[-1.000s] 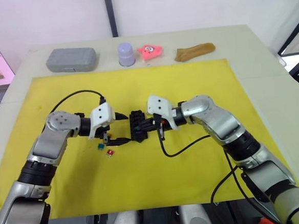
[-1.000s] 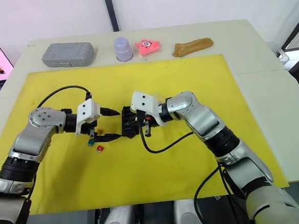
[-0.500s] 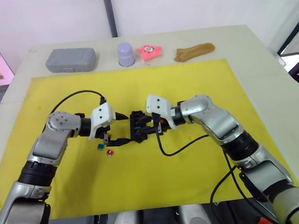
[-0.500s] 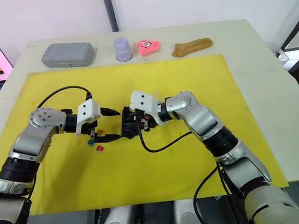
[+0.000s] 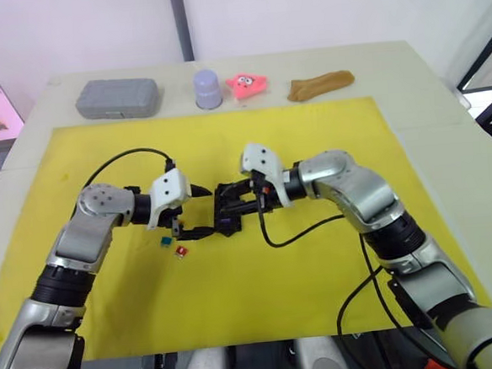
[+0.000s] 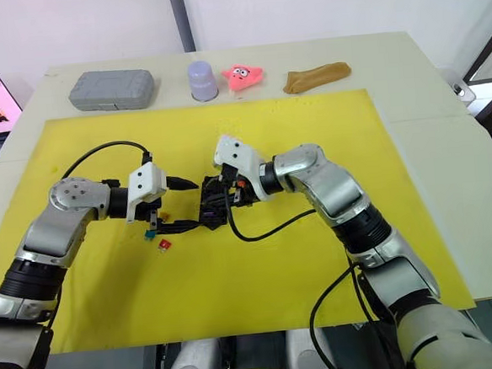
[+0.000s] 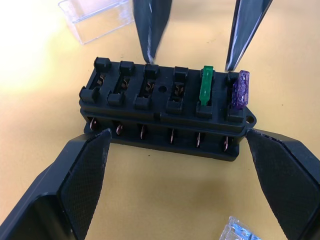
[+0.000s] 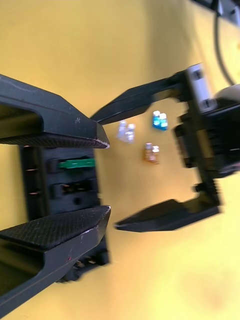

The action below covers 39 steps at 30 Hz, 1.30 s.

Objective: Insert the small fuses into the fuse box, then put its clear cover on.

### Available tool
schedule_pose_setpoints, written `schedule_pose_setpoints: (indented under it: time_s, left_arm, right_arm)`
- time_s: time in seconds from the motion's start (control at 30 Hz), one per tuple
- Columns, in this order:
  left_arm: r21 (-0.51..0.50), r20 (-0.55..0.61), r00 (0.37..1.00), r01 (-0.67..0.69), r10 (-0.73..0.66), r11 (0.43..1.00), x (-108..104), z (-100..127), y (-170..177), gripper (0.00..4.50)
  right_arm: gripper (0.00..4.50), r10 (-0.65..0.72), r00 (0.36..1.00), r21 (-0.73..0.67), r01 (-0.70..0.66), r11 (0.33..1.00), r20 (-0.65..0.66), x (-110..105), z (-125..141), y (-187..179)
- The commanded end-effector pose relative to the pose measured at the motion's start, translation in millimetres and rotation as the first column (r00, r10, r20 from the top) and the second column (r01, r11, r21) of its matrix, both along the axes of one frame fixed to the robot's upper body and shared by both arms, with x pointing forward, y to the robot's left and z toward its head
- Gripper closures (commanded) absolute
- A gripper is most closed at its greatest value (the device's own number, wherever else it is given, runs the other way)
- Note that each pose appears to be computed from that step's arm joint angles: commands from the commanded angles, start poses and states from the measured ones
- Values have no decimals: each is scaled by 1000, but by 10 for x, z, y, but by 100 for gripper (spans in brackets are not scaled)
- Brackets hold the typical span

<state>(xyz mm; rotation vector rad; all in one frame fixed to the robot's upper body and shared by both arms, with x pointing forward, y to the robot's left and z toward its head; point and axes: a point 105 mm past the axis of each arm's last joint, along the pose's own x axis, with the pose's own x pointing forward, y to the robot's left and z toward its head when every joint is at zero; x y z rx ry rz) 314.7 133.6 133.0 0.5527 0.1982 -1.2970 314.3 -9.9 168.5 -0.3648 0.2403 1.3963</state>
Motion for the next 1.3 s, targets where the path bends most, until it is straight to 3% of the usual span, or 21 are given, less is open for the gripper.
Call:
schedule_pose_setpoints:
  time_s: [0.03, 0.1, 0.13, 0.97, 1.3]
  left_arm:
    - [-2, 44, 999, 12, -12, 1000, 11, 93, -22, 0]
    - [-2, 45, 999, 12, -12, 1000, 15, 94, -20, 0]
    - [-2, 45, 999, 12, -12, 1000, 17, 95, -20, 0]
    - [-2, 50, 999, 8, -7, 1000, 29, 102, -11, 0]
    - [-5, 52, 999, 7, -7, 1000, 39, 114, -15, 0]
  right_arm:
    - [335, 22, 999, 47, -24, 999, 47, -52, 146, 33]
    - [433, 18, 999, 47, -20, 999, 42, -59, 107, 32]
    - [447, 16, 999, 46, -18, 999, 41, -63, 84, 31]
    - [447, 6, 1000, -110, -7, 994, -7, -106, -445, -119]
    - [447, 6, 1000, -113, -7, 994, -6, -106, -445, -97]
